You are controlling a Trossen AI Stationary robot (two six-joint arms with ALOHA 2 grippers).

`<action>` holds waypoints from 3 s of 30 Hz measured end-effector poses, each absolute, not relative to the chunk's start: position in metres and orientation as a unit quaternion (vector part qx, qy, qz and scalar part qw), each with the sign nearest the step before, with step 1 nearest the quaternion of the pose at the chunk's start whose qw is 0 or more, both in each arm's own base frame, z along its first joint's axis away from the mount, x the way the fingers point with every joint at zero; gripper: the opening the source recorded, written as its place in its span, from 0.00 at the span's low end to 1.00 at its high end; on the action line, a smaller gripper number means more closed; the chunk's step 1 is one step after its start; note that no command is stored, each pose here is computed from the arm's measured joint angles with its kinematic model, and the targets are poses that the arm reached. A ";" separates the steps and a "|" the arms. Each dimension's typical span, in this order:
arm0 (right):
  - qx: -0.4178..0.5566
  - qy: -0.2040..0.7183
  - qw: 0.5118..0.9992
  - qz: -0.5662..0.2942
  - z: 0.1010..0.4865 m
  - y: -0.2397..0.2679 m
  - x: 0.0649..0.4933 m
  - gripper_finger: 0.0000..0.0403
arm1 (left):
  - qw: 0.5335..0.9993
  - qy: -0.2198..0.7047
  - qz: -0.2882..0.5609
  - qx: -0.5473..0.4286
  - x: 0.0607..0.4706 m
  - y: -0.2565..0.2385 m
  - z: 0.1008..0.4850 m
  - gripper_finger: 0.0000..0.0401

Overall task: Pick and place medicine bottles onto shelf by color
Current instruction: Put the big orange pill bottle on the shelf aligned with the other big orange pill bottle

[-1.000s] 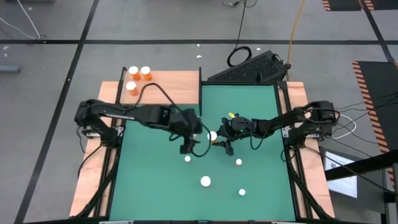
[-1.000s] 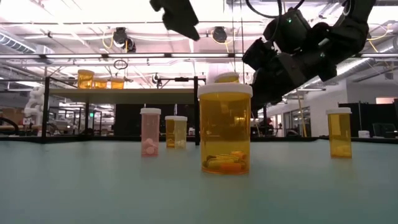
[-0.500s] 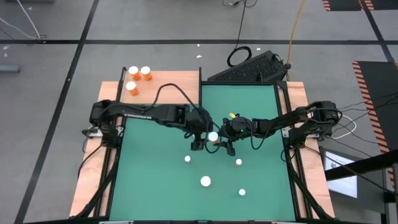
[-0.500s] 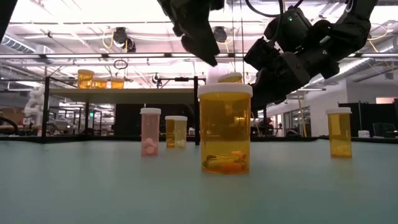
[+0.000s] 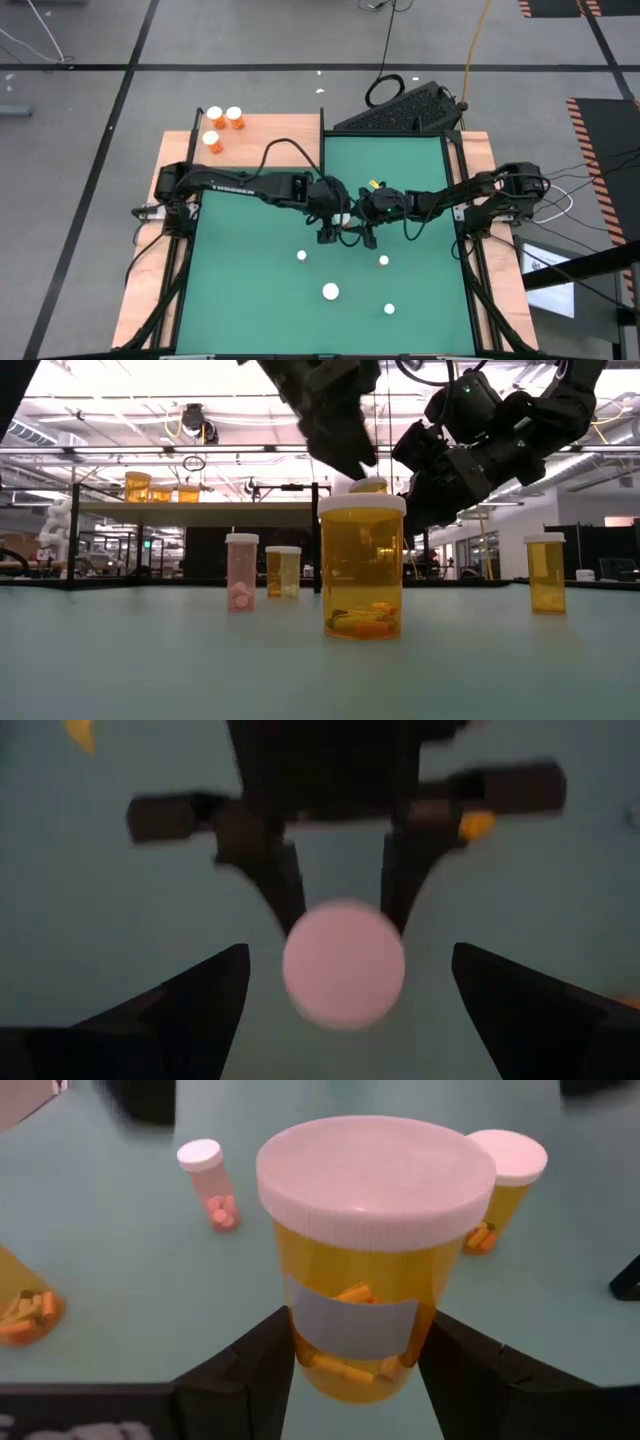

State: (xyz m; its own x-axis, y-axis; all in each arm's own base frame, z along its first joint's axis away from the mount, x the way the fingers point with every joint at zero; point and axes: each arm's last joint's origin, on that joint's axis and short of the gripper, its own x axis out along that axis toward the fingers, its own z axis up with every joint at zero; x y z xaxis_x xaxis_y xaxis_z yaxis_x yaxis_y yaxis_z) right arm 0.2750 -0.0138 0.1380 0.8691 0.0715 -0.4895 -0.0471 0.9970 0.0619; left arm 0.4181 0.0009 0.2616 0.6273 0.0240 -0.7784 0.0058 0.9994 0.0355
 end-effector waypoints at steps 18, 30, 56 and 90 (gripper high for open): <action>0.017 0.250 0.968 0.032 0.139 -0.014 0.275 0.46 | 0.899 0.437 0.015 0.008 0.424 0.009 0.250 0.88; 0.017 0.252 0.967 0.032 0.138 -0.014 0.275 0.46 | 0.898 0.439 0.006 0.001 0.429 0.007 0.242 0.86; 0.016 0.251 0.967 0.032 0.138 -0.014 0.275 0.46 | 0.890 0.456 0.010 -0.008 0.426 0.007 0.239 0.54; -0.020 0.342 0.939 -0.026 0.124 -0.012 0.265 0.89 | 0.860 0.510 0.018 -0.009 0.387 0.008 0.274 0.52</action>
